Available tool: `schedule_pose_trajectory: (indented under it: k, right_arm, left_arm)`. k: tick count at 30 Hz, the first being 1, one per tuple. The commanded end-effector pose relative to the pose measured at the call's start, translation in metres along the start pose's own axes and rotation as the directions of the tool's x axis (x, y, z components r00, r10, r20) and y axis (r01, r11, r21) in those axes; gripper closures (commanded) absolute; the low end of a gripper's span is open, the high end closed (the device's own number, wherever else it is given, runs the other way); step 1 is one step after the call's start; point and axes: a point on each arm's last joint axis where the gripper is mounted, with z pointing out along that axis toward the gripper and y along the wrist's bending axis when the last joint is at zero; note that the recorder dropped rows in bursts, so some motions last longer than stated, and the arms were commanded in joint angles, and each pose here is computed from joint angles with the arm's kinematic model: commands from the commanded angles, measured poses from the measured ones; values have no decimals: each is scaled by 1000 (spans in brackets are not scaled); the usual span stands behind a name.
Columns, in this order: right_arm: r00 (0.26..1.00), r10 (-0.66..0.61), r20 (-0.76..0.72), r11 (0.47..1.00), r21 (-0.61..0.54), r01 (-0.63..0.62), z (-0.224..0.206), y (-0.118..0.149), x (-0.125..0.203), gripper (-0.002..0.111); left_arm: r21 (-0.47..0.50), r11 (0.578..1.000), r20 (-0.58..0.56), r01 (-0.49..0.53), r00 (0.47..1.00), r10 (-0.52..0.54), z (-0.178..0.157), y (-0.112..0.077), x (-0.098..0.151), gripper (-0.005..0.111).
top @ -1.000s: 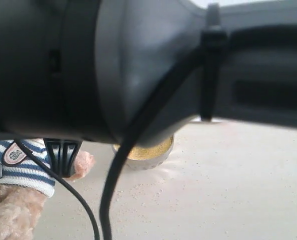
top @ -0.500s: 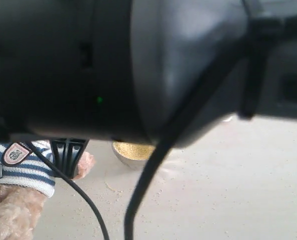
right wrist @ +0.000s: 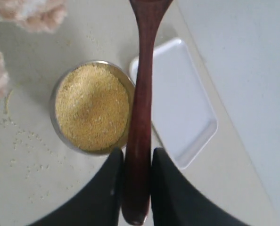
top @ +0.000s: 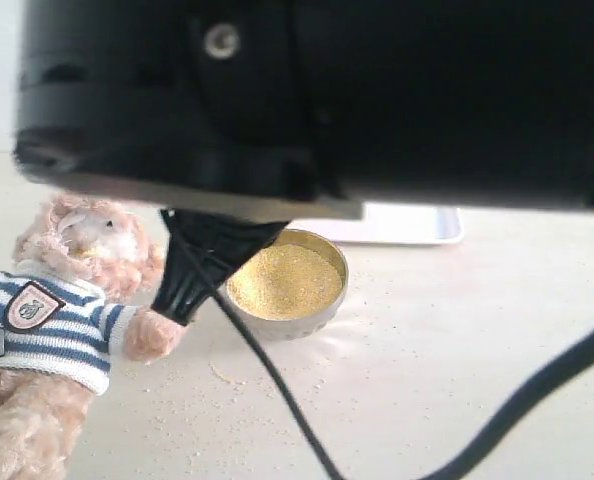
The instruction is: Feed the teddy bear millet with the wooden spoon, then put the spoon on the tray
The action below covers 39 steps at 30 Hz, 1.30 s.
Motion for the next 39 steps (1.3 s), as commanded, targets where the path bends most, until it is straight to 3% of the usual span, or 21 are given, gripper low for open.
schedule_pose_trajectory:
  k: [1,6,13,19,23,27,39]
  right_arm:
    - [988,139,-71,989,-34,-141,13,-17,27,108]
    - [951,295,-91,950,-82,-303,28,-32,63,108]
    - [814,561,-148,818,-48,-573,64,-74,107,108]
    - [710,695,-109,701,-114,-704,92,-108,119,108]
    - [660,741,-123,654,-87,-751,120,-123,133,108]
    - [667,721,-189,662,-100,-743,151,-122,137,108]
    - [702,689,-178,690,-136,-711,215,-140,88,108]
  left_arm:
    - [12,1000,12,1,1000,-1,-1,-2,0,102]
    - [12,1000,12,1,1000,-1,-1,-2,0,102]
    - [12,1000,12,1,1000,-1,-1,-2,0,102]
    - [12,1000,12,1,1000,-1,-1,-2,0,102]
    - [12,1000,12,1,1000,-1,-1,-2,0,102]
    - [12,1000,12,1,1000,-1,-1,-2,0,102]
    - [12,1000,12,1,1000,-1,-1,-2,0,102]
